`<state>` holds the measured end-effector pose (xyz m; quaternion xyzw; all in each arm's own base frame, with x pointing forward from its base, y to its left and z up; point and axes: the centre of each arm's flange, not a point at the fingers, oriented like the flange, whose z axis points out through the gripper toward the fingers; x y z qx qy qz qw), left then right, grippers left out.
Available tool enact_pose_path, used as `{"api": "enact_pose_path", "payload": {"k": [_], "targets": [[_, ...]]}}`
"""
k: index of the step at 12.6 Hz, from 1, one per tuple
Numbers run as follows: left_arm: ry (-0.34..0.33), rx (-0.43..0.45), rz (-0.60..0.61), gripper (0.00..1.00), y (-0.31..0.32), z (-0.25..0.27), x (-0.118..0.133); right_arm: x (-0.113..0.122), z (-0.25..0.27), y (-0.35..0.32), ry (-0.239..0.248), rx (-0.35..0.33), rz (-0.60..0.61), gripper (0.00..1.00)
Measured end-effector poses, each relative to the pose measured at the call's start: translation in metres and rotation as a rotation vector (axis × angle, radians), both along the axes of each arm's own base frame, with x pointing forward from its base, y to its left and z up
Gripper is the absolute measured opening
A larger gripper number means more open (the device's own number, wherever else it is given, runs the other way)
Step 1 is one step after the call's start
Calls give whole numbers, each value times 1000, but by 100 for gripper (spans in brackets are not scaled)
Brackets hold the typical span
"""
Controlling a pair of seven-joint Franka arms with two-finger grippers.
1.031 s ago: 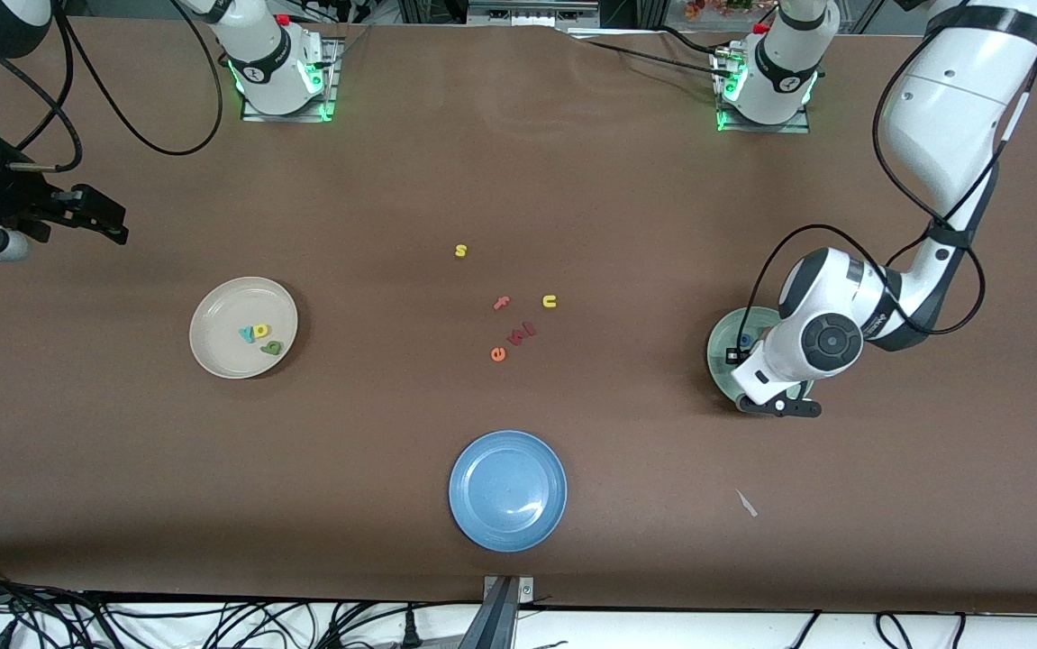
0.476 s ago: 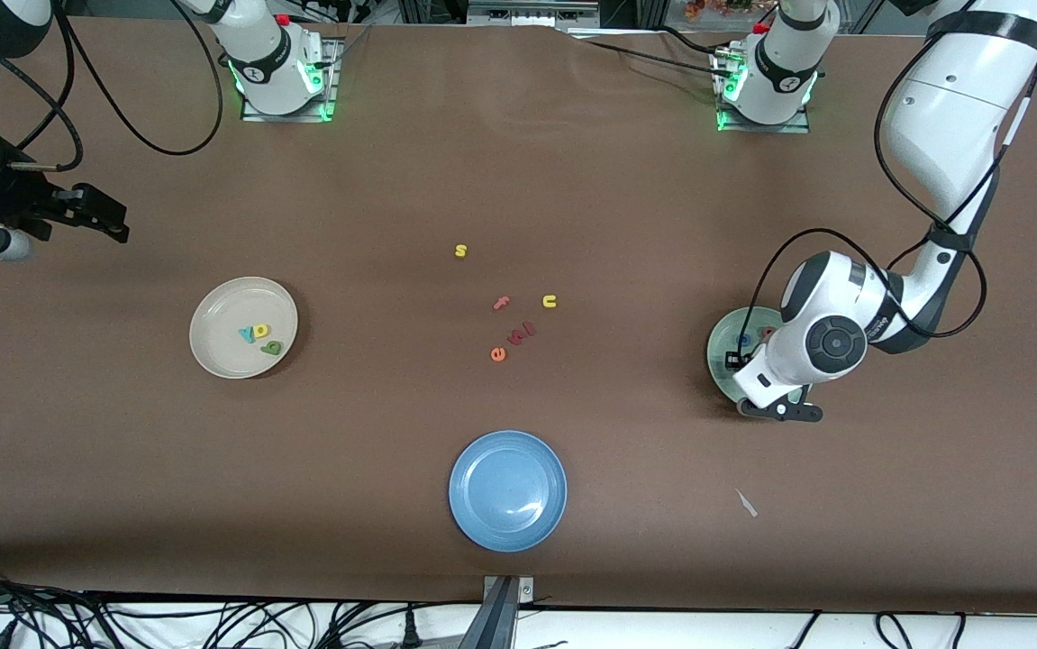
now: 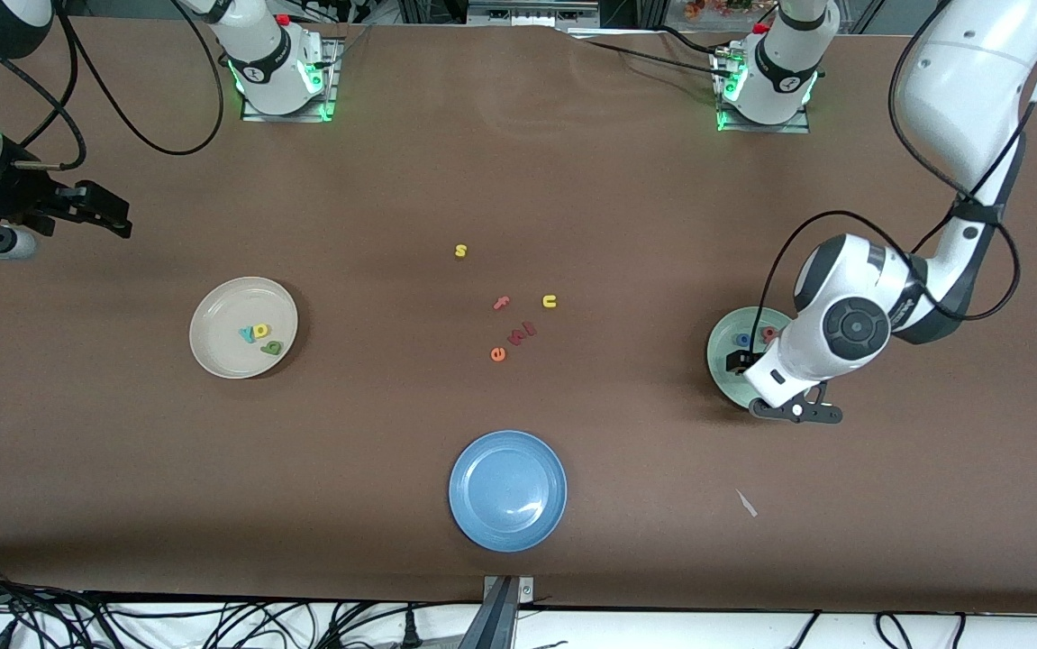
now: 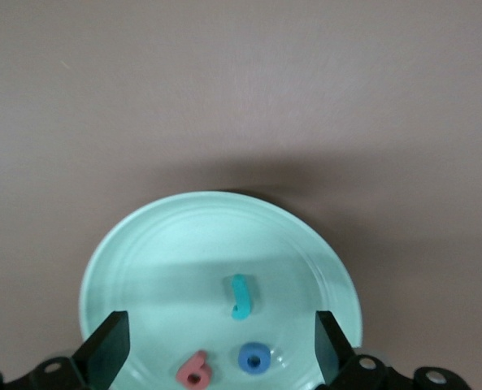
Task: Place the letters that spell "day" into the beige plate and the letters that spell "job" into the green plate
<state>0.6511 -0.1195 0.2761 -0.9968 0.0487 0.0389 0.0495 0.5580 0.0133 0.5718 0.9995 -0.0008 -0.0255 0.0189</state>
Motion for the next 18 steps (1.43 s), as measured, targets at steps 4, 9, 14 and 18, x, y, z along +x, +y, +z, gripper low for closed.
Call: {"api": "enact_pose_path", "payload": {"k": [4, 9, 14, 18], "targets": [[-70, 51, -15, 100, -14, 101, -9, 0, 0, 0, 1, 0, 0, 100], [-69, 45, 21, 100, -27, 221, -16, 0, 0, 0, 1, 0, 0, 100], [-74, -48, 10, 100, 9, 271, -15, 0, -1, 0, 2, 0, 0, 100], [-104, -78, 1, 100, 17, 307, -29, 0, -1, 0, 3, 0, 0, 100]]}}
